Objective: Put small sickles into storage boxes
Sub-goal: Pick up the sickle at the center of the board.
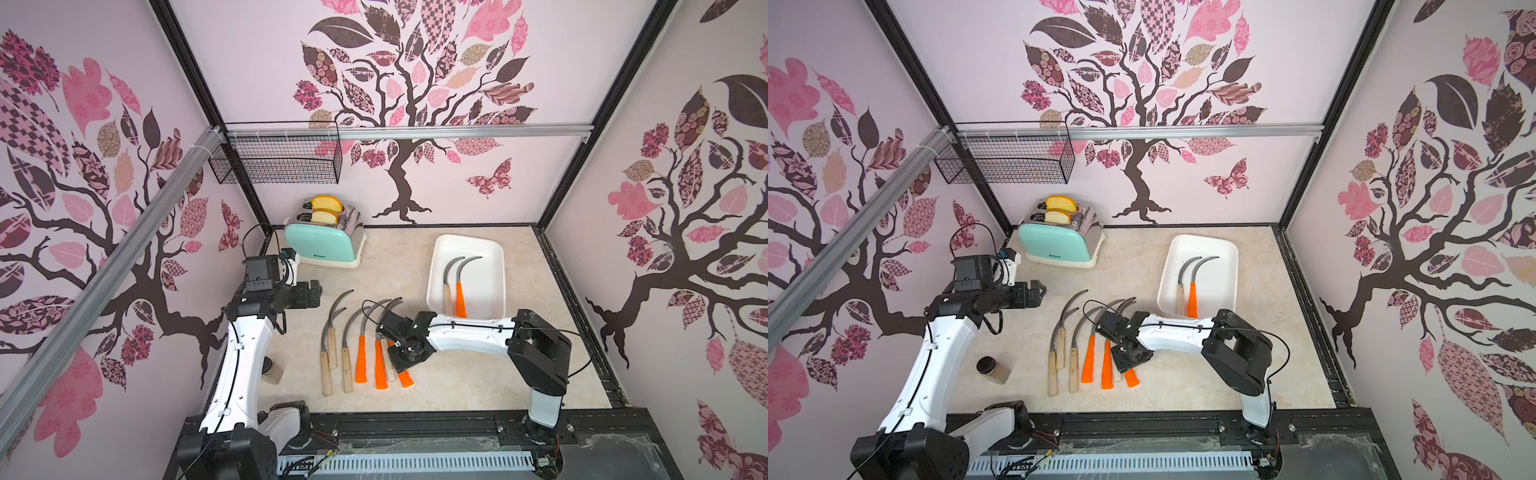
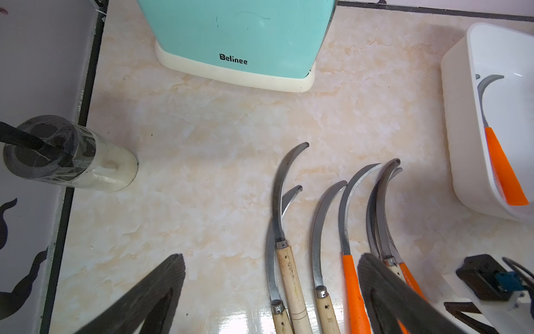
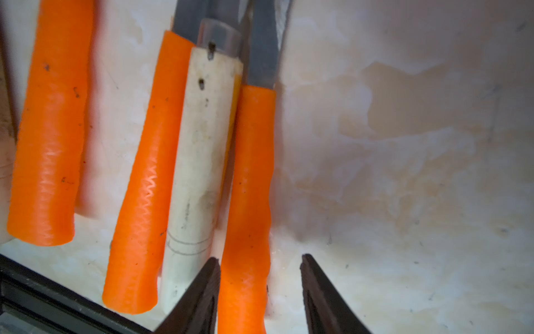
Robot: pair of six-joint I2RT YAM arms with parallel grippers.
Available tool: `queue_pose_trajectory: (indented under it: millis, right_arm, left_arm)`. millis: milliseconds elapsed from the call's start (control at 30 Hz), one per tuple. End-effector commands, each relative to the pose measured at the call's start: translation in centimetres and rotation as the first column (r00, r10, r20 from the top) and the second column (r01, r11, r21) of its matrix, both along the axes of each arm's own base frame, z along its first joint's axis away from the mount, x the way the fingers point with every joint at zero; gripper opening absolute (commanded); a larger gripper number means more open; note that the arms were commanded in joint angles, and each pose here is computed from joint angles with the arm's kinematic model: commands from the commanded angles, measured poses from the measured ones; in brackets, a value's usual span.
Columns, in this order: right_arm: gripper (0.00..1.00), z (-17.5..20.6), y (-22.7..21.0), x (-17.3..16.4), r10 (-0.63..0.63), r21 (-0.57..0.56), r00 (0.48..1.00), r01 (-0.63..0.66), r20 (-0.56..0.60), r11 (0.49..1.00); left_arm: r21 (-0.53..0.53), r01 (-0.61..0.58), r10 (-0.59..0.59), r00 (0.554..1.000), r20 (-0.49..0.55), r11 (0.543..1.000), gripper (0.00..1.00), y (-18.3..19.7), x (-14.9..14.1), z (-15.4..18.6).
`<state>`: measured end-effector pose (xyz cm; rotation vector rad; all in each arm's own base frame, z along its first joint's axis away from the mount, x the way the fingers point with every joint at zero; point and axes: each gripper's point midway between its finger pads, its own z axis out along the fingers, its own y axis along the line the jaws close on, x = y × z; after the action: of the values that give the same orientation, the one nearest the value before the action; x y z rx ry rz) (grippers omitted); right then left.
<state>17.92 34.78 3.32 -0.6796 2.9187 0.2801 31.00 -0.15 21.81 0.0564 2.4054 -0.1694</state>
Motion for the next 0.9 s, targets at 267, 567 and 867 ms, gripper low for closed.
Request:
queue_pose_trajectory:
  millis: [267,567,867]
  right_arm:
    - [0.49,0.2,0.5,0.0,0.019,-0.016,1.000,-0.019,0.004,1.000]
    - [0.49,0.0,0.7,0.0,0.028,-0.029,1.000,-0.028,0.005,0.999]
    - [0.49,-0.6,0.7,0.0,0.040,-0.065,0.999,-0.040,0.001,0.997]
  left_arm:
    - [0.002,0.018,-0.018,1.000,-0.008,1.000,0.98,-0.2,-0.1,-0.5]
    - [0.002,0.020,-0.020,1.000,-0.006,1.000,0.98,-0.2,-0.1,-0.5]
    - [0.004,0.020,-0.020,1.000,-0.007,1.000,0.98,-0.2,-0.3,-0.6]
